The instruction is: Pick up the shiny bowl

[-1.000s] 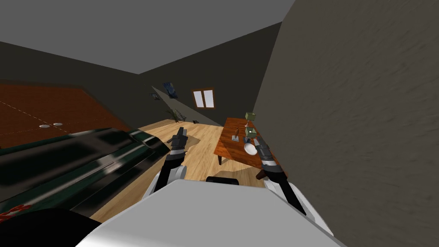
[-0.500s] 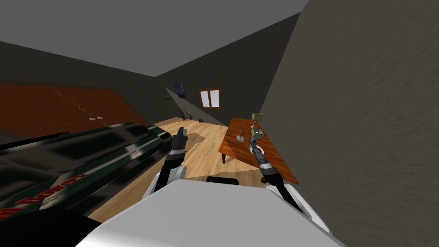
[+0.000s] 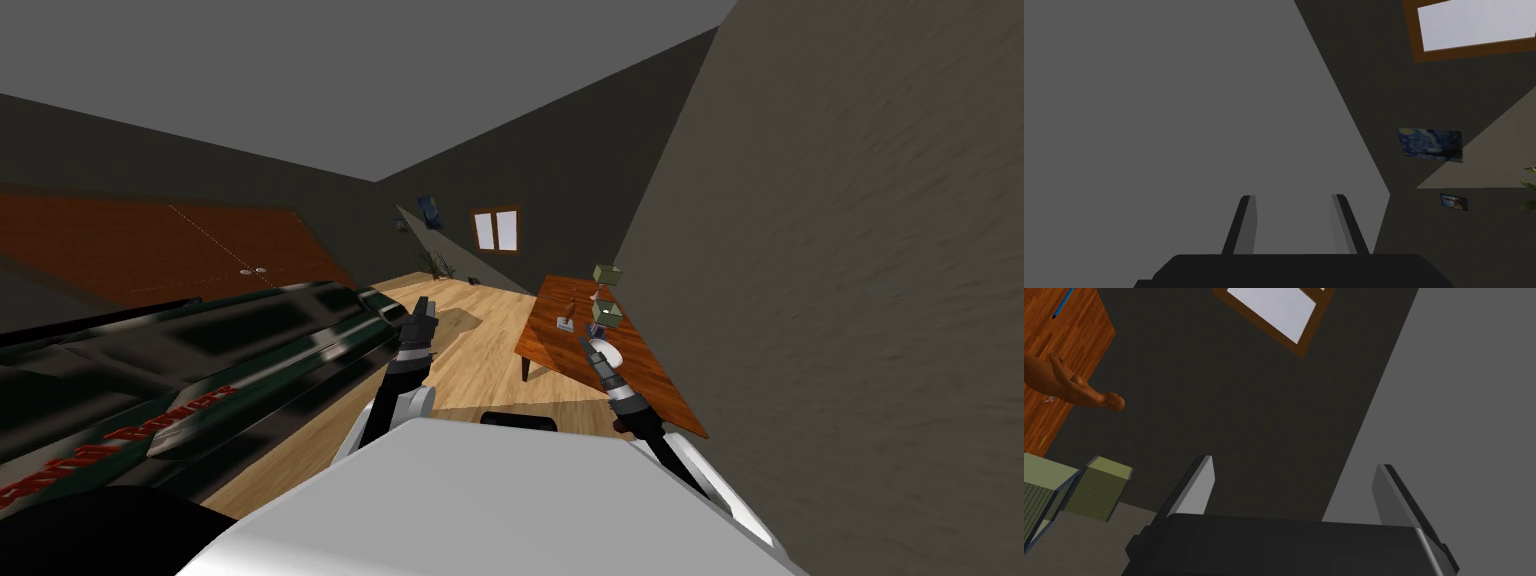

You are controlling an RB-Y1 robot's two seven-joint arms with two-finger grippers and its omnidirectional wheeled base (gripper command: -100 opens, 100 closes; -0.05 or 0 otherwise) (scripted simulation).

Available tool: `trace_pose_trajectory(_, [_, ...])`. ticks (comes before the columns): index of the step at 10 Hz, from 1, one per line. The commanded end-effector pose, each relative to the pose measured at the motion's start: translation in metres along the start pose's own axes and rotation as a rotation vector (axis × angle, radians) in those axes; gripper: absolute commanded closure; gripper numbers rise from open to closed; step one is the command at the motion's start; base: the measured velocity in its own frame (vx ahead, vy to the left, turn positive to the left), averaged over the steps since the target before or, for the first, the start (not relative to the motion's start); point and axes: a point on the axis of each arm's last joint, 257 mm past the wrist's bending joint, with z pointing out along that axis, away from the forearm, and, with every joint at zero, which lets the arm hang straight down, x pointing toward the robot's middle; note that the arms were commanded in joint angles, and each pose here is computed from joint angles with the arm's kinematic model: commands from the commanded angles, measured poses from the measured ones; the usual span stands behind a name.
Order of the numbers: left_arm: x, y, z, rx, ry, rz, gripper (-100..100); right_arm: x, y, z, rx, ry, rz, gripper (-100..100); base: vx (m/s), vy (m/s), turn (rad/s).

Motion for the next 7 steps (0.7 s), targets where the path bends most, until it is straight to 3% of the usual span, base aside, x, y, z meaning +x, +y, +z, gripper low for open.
trace_pose_trajectory(1, [0.0, 0.0, 0.0, 0.0, 0.0, 0.0, 0, 0.0, 0.0, 0.0, 0.0, 0.001, -0.001, -100, 0.007, -0.008, -0.024])
trace_pose_trajectory(6, [0.0, 0.0, 0.0, 0.0, 0.0, 0.0, 0, 0.0, 0.0, 0.0, 0.0, 0.001, -0.001, -100, 0.0, 0.0, 0.001])
trace_pose_trajectory(7, [0.0, 0.0, 0.0, 0.0, 0.0, 0.0, 0, 0.011, -0.017, -0.009, 0.039, 0.038, -0.014, -100, -0.024, 0.026, 0.081])
